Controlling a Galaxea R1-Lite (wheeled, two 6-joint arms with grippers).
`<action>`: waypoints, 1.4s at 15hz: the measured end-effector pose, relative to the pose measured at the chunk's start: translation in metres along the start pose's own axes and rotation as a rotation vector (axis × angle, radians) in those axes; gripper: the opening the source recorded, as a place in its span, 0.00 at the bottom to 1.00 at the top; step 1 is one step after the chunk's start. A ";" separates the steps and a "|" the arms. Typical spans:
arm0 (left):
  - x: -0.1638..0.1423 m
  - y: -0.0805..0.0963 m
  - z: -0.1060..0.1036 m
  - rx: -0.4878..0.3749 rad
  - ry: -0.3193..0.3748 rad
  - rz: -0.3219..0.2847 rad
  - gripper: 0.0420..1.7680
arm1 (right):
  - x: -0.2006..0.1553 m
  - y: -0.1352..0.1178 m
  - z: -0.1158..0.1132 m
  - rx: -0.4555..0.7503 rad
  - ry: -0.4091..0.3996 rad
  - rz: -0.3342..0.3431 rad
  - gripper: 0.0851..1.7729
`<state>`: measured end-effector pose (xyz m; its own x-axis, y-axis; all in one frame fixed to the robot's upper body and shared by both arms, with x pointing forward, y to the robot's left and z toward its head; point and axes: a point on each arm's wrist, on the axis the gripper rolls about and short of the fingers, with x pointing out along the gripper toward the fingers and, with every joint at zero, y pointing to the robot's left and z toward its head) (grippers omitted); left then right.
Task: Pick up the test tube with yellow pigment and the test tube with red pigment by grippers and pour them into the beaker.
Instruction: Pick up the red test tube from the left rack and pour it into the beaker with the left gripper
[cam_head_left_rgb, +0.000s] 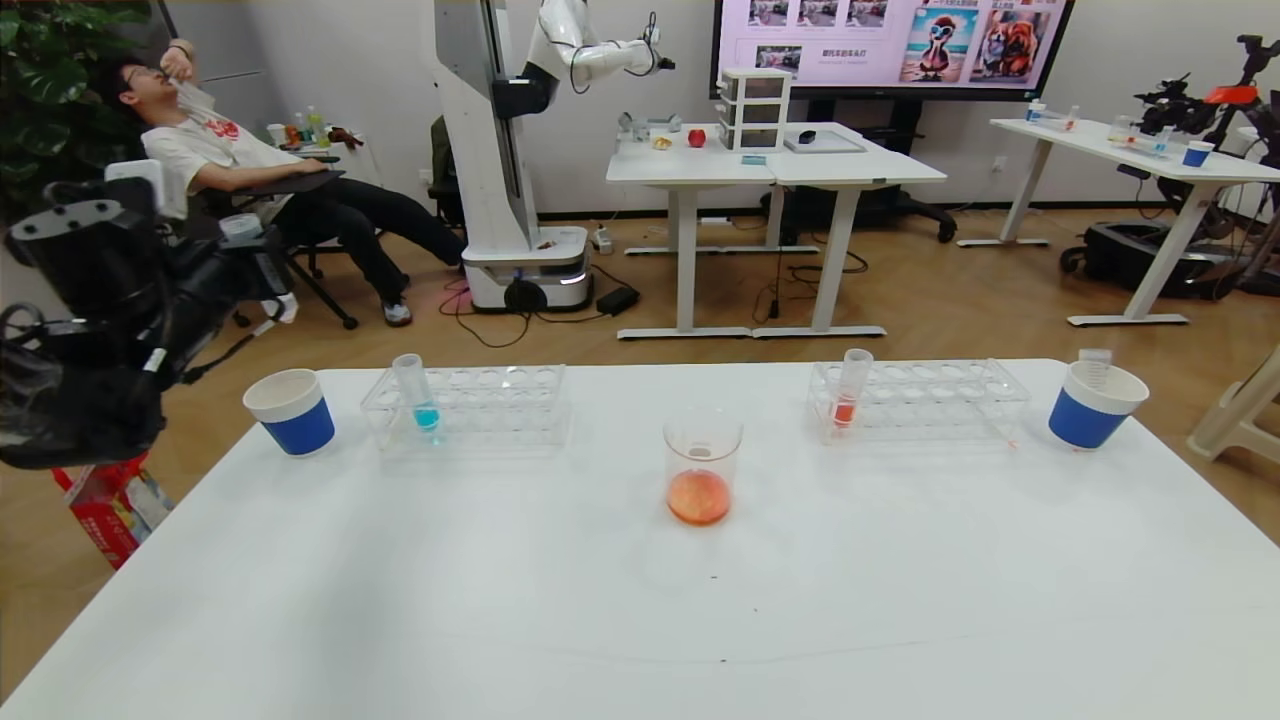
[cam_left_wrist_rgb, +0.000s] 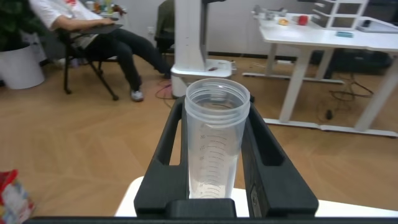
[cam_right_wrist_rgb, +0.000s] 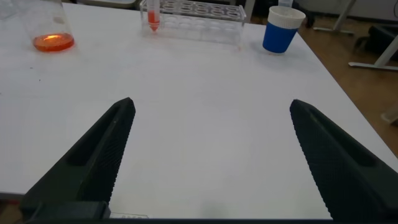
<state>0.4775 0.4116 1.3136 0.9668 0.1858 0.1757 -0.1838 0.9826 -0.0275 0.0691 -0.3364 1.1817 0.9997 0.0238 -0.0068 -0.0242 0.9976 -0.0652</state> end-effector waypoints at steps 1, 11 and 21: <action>-0.002 0.017 -0.003 0.002 0.014 0.030 0.26 | 0.000 0.000 0.000 0.000 0.000 0.000 0.98; 0.003 0.034 -0.065 -0.001 -0.002 0.067 0.26 | 0.000 0.000 0.000 0.000 0.000 0.000 0.98; 0.008 0.035 -0.122 -0.005 0.072 0.067 0.29 | 0.000 0.000 0.000 0.000 0.000 0.000 0.98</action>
<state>0.5006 0.4478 1.1940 0.9626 0.2512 0.1017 -0.2481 0.9678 -0.0419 0.0691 -0.3365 1.1817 0.9997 0.0240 -0.0068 -0.0244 0.9976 -0.0652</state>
